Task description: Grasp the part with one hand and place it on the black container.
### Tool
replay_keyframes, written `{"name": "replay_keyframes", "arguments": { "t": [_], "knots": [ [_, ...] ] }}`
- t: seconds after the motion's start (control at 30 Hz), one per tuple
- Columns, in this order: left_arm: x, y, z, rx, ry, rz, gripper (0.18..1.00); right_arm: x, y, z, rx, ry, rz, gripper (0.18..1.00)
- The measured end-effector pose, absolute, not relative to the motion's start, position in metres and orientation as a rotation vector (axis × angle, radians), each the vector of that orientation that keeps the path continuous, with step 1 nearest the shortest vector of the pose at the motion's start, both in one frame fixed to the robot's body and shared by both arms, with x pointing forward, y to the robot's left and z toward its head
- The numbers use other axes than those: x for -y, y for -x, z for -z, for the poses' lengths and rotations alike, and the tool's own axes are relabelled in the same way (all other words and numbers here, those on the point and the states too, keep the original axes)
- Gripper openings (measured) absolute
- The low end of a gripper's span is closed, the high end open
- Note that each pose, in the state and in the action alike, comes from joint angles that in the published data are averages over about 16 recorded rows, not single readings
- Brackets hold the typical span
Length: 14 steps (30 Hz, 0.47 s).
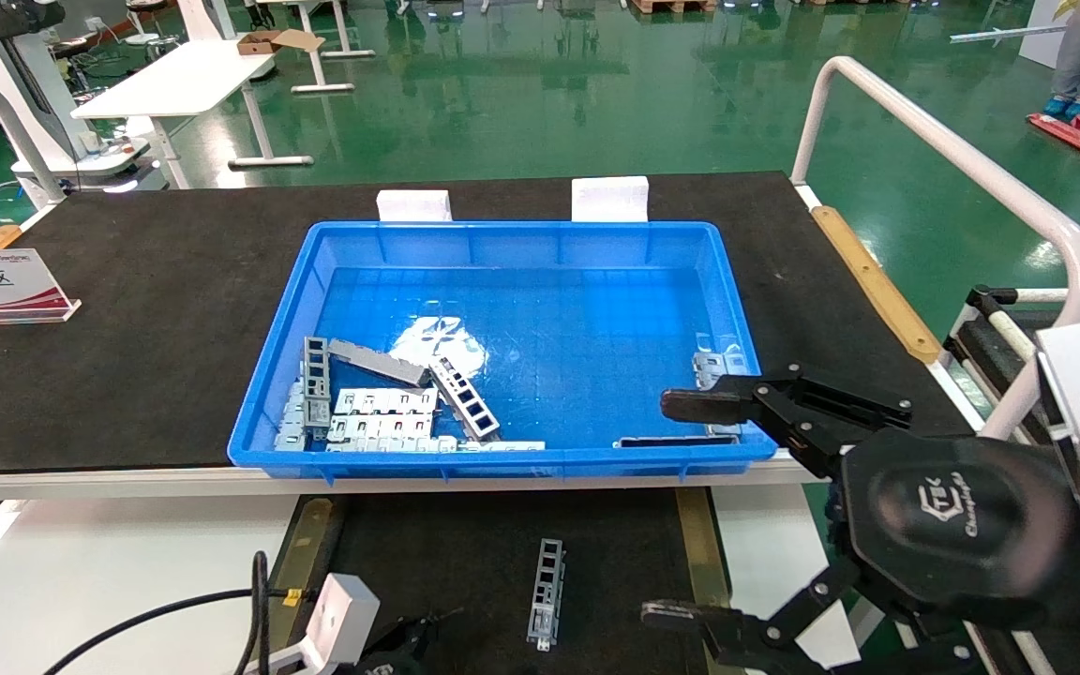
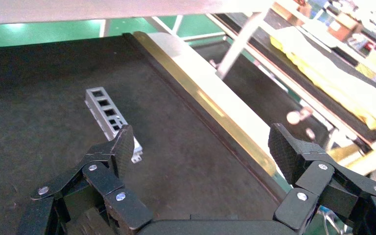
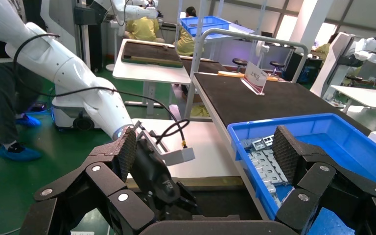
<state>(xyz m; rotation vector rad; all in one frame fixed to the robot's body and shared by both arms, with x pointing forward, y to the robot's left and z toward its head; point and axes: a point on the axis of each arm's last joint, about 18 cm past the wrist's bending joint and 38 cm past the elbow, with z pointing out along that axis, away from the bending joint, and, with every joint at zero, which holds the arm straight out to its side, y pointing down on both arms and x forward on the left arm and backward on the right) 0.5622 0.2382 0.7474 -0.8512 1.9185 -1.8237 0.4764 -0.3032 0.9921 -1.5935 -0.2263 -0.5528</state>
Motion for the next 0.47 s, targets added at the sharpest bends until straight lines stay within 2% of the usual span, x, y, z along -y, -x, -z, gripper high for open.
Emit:
{"name": "replay_keyframes", "arguments": {
  "t": [0.47],
  "knots": [
    [-0.256, -0.548, -0.773, -1.917, 0.774, 1.867, 1.001, 0.303, -0.476, -0.992, 0.226, 1.593, 0.553, 1.001]
  ]
}}
